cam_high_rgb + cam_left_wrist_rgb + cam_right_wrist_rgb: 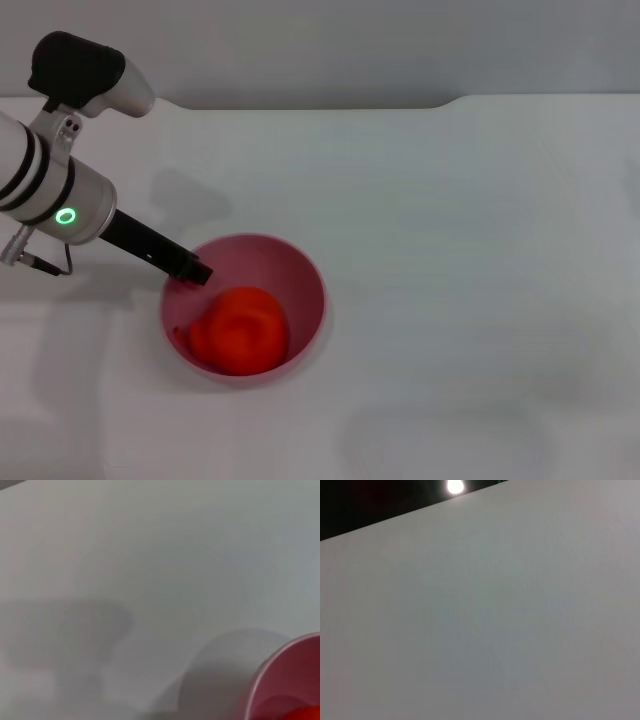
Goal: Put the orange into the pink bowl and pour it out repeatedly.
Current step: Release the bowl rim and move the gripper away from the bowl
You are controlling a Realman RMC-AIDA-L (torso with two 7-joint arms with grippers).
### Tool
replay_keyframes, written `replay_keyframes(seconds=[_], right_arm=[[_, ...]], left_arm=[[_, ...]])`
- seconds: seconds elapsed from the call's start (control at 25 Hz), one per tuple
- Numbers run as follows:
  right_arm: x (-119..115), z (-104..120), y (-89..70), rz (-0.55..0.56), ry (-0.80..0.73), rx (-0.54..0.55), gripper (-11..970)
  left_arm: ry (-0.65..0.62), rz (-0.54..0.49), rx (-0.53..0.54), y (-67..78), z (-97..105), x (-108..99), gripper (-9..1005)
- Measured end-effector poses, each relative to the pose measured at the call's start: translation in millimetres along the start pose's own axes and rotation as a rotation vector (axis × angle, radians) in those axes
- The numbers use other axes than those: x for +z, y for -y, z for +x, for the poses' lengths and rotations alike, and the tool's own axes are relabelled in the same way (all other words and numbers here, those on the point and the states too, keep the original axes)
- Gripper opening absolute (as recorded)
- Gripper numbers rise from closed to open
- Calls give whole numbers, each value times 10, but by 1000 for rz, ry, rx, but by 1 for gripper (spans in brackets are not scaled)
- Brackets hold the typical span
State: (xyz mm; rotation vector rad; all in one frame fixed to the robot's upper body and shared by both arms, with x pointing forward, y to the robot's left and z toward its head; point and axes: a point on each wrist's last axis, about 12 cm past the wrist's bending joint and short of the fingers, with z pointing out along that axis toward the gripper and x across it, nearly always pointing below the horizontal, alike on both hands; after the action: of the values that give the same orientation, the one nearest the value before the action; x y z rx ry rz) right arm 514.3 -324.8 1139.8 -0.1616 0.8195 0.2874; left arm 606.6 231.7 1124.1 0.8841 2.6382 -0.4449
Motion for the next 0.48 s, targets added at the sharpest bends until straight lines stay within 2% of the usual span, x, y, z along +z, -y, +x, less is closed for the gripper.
replay_keyframes(seconds=[0.24,0.4,0.48], right_arm=[[-22,20,-2,4,-9,9,463],[-34,32,-3,6,-14,20,462],[-35,30,-5,5,-13,20,462]], left_arm=[[19,8,6,36,-43,-7,230],[101,27,13,71,-156,-165,298],[141,52,17,86,-203,-262,392]])
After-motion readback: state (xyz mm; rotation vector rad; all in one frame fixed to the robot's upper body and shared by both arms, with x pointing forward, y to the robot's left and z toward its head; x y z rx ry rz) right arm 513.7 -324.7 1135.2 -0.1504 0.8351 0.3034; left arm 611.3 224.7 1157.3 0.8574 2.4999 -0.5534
